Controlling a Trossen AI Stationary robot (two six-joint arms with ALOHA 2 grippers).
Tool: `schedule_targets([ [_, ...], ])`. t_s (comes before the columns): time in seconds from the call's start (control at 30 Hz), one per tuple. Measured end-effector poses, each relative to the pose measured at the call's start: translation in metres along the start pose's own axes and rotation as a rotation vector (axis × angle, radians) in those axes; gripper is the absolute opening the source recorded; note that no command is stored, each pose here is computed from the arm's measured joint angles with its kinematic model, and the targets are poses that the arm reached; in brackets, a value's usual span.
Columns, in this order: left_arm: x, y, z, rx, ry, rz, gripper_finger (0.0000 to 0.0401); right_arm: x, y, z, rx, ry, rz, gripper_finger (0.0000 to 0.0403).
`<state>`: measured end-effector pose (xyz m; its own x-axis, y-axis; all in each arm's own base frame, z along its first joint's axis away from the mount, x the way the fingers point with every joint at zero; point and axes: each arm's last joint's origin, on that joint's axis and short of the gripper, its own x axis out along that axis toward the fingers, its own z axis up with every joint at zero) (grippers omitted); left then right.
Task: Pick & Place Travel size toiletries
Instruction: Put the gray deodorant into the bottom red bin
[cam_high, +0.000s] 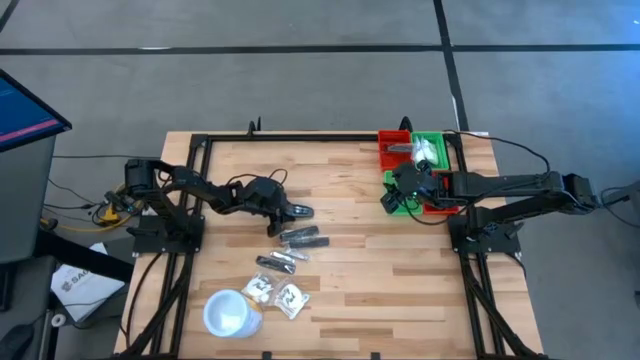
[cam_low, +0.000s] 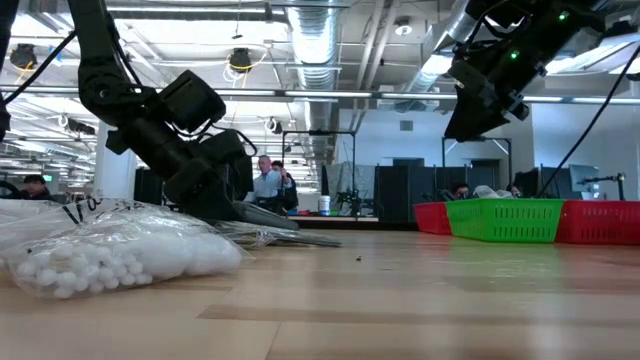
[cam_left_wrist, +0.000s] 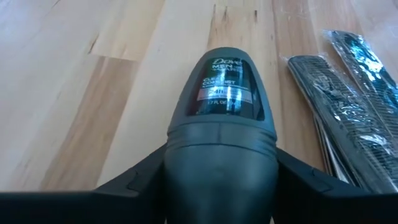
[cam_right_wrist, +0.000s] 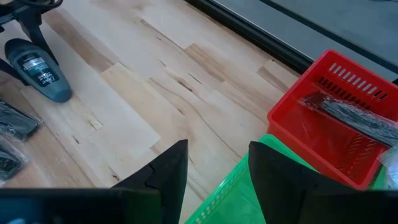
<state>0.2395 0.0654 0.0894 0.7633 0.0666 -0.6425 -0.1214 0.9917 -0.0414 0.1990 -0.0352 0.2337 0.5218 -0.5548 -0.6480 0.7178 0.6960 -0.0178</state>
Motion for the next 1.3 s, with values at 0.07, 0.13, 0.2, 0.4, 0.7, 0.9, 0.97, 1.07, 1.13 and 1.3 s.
schedule_targets([
  [0.07,0.0000,-0.0003,0.0000,0.001,-0.001,-0.008,0.0197,0.0000,0.0000,0.0000,0.000,0.000,0.000,0.0159],
  [0.13,0.0000,-0.0005,0.0000,0.001,-0.002,-0.010,0.0197,0.0000,0.0000,0.0000,0.000,0.000,0.000,0.0159],
  [0.2,-0.0001,-0.0007,0.0000,-0.001,-0.003,-0.013,0.0198,0.0000,0.0000,0.0000,0.000,0.000,0.000,0.0159],
  [0.4,0.0000,-0.0008,0.0001,-0.001,-0.006,-0.016,0.0193,0.0000,0.0000,0.0000,0.000,0.000,0.000,0.0159],
  [0.7,0.0001,-0.0022,0.0004,0.001,-0.013,-0.052,0.0192,0.0000,0.0000,0.0000,0.000,0.000,0.000,0.0159],
  [0.9,0.0001,-0.0022,0.0007,0.002,-0.019,-0.052,0.0192,0.0000,0.0000,0.0000,0.000,0.000,0.000,0.0159],
  [0.97,0.0001,-0.0024,0.0010,0.003,-0.021,-0.056,0.0195,0.0000,0.0000,0.0000,0.000,0.000,0.000,0.0159],
  [1.07,0.0001,-0.0031,0.0024,0.006,-0.036,-0.073,0.0192,0.0000,0.0000,0.0000,0.000,0.000,0.000,0.0159],
  [1.13,0.0001,-0.0037,0.0035,0.003,-0.048,-0.082,0.0190,0.0000,0.0000,0.0000,0.000,0.000,0.000,0.0159],
  [1.3,0.0003,-0.0083,0.0080,0.006,-0.090,-0.100,0.0193,0.0000,0.0000,0.0000,0.000,0.000,0.000,0.0159],
])
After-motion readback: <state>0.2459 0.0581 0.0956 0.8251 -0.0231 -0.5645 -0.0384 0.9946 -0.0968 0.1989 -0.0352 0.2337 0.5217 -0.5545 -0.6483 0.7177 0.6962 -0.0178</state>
